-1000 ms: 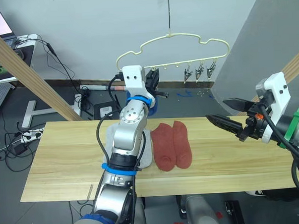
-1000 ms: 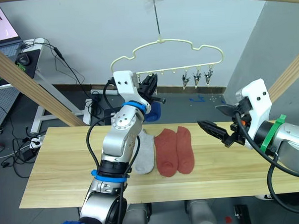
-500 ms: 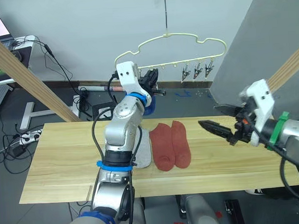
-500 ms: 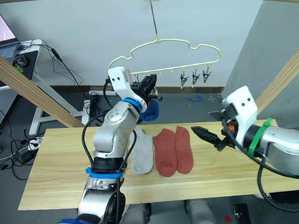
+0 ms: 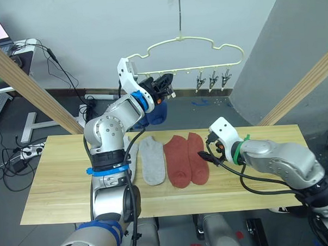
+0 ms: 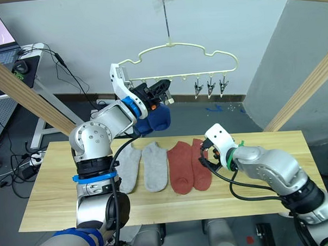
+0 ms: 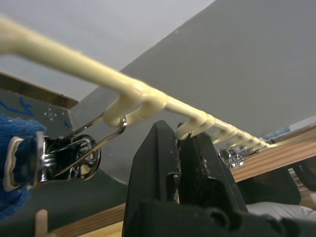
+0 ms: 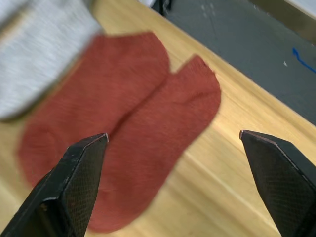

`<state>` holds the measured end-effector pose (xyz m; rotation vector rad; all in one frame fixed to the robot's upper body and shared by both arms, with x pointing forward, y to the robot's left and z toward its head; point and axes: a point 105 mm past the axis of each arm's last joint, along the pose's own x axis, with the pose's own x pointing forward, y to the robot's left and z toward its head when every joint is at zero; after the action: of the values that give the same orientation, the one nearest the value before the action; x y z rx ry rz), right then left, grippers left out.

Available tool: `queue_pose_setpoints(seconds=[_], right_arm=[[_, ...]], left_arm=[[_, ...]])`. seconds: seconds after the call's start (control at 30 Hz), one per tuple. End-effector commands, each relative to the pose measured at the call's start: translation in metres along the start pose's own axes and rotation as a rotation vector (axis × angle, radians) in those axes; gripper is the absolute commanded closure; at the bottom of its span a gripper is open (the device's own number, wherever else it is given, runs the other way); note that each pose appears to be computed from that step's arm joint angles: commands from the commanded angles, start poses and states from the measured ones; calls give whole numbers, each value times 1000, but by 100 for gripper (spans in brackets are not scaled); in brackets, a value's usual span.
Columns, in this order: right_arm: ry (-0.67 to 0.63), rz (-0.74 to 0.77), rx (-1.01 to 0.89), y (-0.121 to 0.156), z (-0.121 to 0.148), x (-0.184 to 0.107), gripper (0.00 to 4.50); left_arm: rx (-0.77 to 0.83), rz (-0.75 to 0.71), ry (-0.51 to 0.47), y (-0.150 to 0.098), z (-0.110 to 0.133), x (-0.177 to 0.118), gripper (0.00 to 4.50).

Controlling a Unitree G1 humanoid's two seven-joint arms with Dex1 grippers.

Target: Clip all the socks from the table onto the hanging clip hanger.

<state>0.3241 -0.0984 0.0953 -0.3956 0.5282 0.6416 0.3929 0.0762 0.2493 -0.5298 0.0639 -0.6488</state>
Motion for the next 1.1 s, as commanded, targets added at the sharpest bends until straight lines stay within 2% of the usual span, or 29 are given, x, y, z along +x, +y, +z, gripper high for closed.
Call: queue_pose_setpoints(seconds=[0.03,0.43,0.67,0.97,1.1], right_arm=[[-1,-28,-37,-8,-1,16,0],[20,-23,-24,-16,-13,55,0],[12,-4,-36,-14,-8,63,0],[74,26,13,-10,-28,72,0],[90,17,16,-12,-34,72,92]], left_arm=[[42,-46,-36,-18,13,0,450],[63,-1,-46,-11,15,-6,450],[65,14,-57,-9,16,-8,450],[71,25,-61,-8,16,-9,450],[72,27,-60,-8,16,-9,450]])
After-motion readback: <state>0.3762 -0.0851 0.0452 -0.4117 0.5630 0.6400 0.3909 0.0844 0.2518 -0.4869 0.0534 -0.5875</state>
